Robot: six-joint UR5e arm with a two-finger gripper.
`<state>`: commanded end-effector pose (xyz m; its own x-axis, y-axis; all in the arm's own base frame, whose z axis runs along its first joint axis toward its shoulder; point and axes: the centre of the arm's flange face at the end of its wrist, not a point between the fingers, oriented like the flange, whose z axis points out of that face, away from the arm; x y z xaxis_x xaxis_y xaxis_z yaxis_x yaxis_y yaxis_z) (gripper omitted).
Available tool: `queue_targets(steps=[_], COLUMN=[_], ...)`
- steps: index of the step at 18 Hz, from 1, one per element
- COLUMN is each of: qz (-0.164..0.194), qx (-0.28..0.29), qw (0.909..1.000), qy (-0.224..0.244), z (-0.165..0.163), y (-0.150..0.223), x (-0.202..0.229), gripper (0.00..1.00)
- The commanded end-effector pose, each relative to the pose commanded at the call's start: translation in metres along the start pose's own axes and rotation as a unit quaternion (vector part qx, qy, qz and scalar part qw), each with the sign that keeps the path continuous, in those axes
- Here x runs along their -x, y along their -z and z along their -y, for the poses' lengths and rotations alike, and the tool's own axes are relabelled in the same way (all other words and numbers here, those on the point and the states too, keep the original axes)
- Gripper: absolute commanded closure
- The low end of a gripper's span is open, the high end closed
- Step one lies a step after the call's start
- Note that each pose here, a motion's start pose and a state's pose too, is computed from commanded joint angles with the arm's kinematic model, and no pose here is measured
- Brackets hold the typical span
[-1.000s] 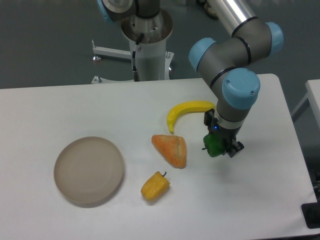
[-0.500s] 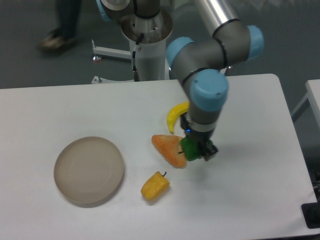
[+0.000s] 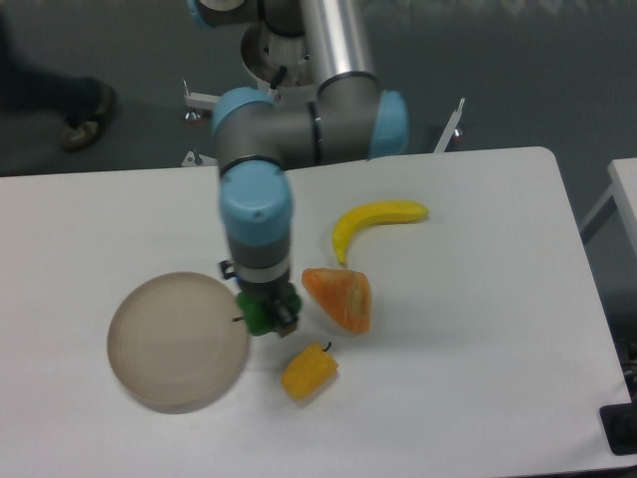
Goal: Place the green pepper on the plate
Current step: 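Carry the green pepper over the beige plate and lower it, then open the gripper to release the green pepper onto the plate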
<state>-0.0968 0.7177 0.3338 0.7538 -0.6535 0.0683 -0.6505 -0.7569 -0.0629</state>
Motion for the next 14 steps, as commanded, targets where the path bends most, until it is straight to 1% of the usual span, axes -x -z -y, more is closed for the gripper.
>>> queue_targets(steps=[1, 2, 5, 7, 8, 10, 11, 12, 13, 14], qz=[-0.004, -0.006, -0.017, -0.018, -0.018, -0.016, -0.015, -0.018, -0.019, -0.018], qx=[0.003, 0.005, 0.002, -0.001, -0.005, -0.016, -0.016, -0.014, -0.014, -0.014], qw=[1.0, 1.0, 0.9998, 0.9998, 0.9998, 0.9997, 0.9997, 0.9997, 0.9997, 0.9997], qy=[-0.003, -0.005, 0.01, 0.008, 0.004, 0.003, 0.0, -0.002, -0.002, -0.001], z=[0.014, 0.021, 0.033, 0.039, 0.044, 0.048, 0.052, 0.054, 0.054, 0.054], y=[-0.008, -0.013, -0.026, -0.032, -0.037, -0.046, -0.049, -0.054, -0.057, -0.058], x=[-0.011, -0.016, -0.021, -0.024, -0.025, -0.022, -0.024, -0.024, -0.024, -0.024], gripper=[0.74, 0.74, 0.73, 0.72, 0.67, 0.52, 0.47, 0.38, 0.23, 0.01])
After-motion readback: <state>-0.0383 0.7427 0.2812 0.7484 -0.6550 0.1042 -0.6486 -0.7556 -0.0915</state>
